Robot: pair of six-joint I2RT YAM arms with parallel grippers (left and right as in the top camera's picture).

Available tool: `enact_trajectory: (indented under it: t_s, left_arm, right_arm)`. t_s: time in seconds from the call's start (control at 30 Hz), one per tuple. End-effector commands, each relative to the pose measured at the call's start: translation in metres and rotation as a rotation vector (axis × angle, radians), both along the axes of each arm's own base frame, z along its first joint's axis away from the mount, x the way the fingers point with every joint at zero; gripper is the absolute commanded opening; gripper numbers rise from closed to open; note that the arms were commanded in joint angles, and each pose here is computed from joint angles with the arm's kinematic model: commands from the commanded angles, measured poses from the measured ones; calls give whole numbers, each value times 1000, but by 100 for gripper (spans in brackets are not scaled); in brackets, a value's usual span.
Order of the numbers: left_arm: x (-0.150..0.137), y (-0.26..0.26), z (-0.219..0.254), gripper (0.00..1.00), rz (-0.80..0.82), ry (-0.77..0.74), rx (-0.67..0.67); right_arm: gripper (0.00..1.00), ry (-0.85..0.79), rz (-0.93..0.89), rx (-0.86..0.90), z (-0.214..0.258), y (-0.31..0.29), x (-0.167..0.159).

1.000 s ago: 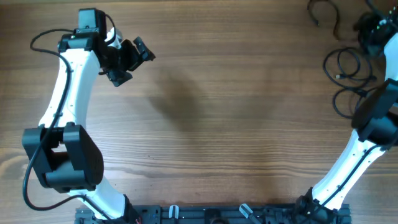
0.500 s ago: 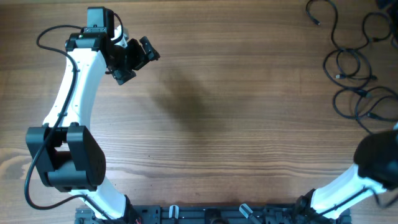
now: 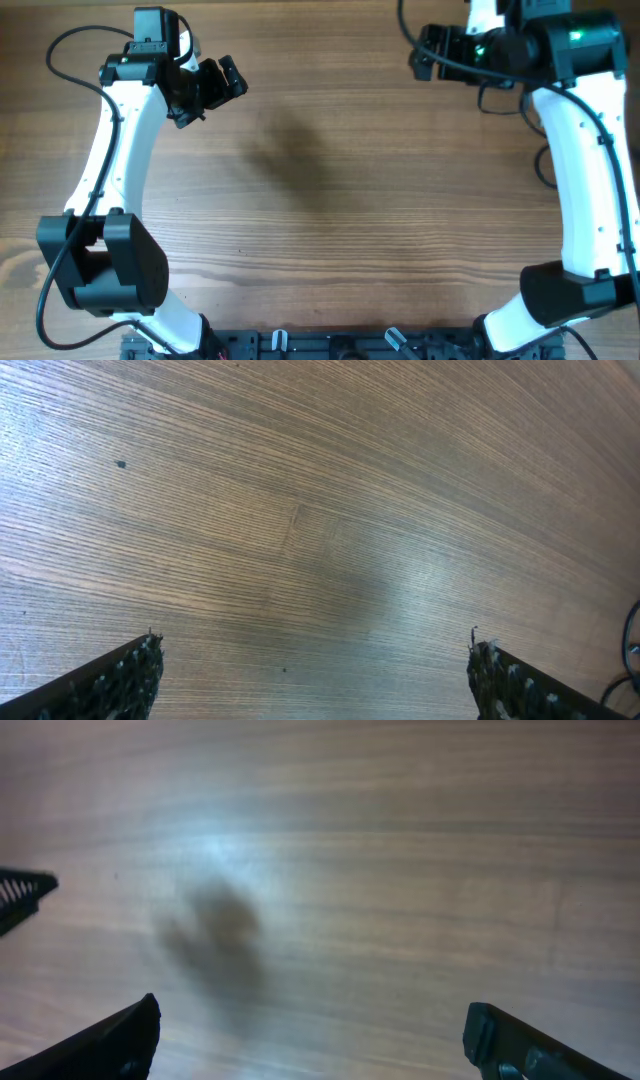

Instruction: Untangle cables

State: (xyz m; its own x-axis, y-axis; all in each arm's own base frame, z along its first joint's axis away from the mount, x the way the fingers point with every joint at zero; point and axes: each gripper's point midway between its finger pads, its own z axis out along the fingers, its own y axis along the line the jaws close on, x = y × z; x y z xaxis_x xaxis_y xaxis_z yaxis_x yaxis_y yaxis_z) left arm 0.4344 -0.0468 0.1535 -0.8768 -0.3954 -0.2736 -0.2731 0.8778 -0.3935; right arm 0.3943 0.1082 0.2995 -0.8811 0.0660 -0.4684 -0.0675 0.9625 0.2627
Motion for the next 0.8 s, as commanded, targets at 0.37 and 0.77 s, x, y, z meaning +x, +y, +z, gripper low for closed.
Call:
enact_trajectory:
  t_s: [0.37,0.77]
  left_arm:
    - [1,1,11,100,-14,-36,20]
    - [1,1,11,100,-14,-36,20]
  right_arm:
    - [100,5,-40,-44,7,-11,-15]
    - [100,-298,186,-172,62,-13,-14]
